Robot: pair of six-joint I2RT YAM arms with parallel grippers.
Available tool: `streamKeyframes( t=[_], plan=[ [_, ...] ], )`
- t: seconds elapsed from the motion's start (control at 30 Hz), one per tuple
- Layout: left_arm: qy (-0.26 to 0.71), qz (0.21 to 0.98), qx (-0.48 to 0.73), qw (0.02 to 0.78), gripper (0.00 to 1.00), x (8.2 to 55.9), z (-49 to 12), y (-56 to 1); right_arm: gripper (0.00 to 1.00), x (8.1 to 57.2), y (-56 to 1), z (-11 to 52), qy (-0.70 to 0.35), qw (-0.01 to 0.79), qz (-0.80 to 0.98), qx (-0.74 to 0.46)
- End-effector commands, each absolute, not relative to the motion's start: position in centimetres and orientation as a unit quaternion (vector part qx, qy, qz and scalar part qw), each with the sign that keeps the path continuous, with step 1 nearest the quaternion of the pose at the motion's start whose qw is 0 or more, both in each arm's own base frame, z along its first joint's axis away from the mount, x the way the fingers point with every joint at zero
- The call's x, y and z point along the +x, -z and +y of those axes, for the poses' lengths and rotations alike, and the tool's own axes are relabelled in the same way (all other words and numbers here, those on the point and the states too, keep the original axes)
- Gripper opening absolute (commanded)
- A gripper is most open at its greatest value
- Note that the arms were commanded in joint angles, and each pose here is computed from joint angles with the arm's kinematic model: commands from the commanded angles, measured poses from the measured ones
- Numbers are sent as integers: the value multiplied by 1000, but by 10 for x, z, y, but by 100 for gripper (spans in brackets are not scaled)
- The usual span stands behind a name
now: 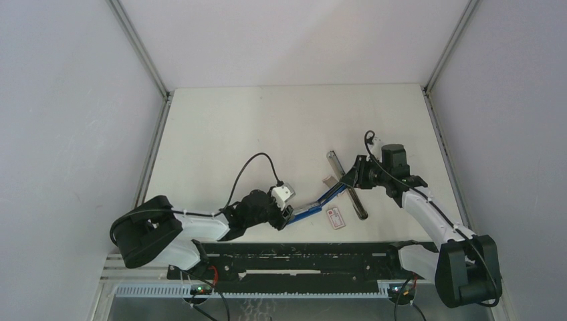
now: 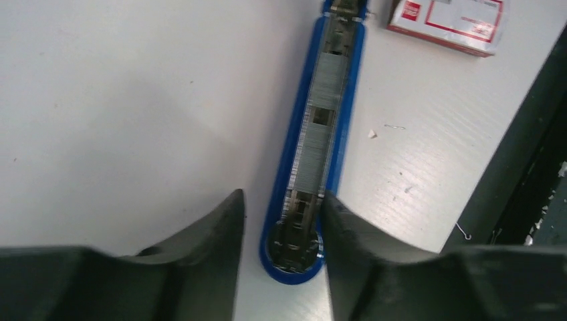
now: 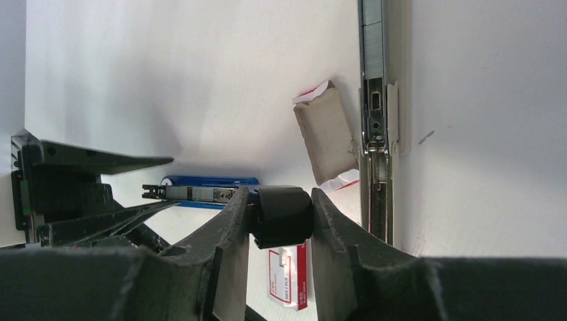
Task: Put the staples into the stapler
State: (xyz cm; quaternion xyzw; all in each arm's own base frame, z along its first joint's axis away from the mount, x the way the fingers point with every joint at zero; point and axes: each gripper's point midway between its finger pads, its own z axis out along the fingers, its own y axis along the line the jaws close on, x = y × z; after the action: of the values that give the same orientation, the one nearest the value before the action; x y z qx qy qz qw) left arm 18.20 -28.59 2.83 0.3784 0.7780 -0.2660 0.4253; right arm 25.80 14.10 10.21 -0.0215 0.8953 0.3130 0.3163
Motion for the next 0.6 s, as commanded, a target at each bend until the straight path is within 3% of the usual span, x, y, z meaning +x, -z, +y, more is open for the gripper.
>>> streamKeyframes(
  t=[0.0,0.2,0.37,0.57],
  plan=[
    [254,781,388,419,38,175,-283,-22,9,273,-140,140,-308,373,874,-42],
    [247,773,407,420,9,174,-295,-22,21,260,-161,149,-295,398,867,-57],
    [252,767,414,420,5,174,-307,-24,46,237,-189,176,-327,416,844,-85],
    [259,760,418,424,5,175,-315,-29,55,223,-199,194,-358,411,832,-99]
  ],
)
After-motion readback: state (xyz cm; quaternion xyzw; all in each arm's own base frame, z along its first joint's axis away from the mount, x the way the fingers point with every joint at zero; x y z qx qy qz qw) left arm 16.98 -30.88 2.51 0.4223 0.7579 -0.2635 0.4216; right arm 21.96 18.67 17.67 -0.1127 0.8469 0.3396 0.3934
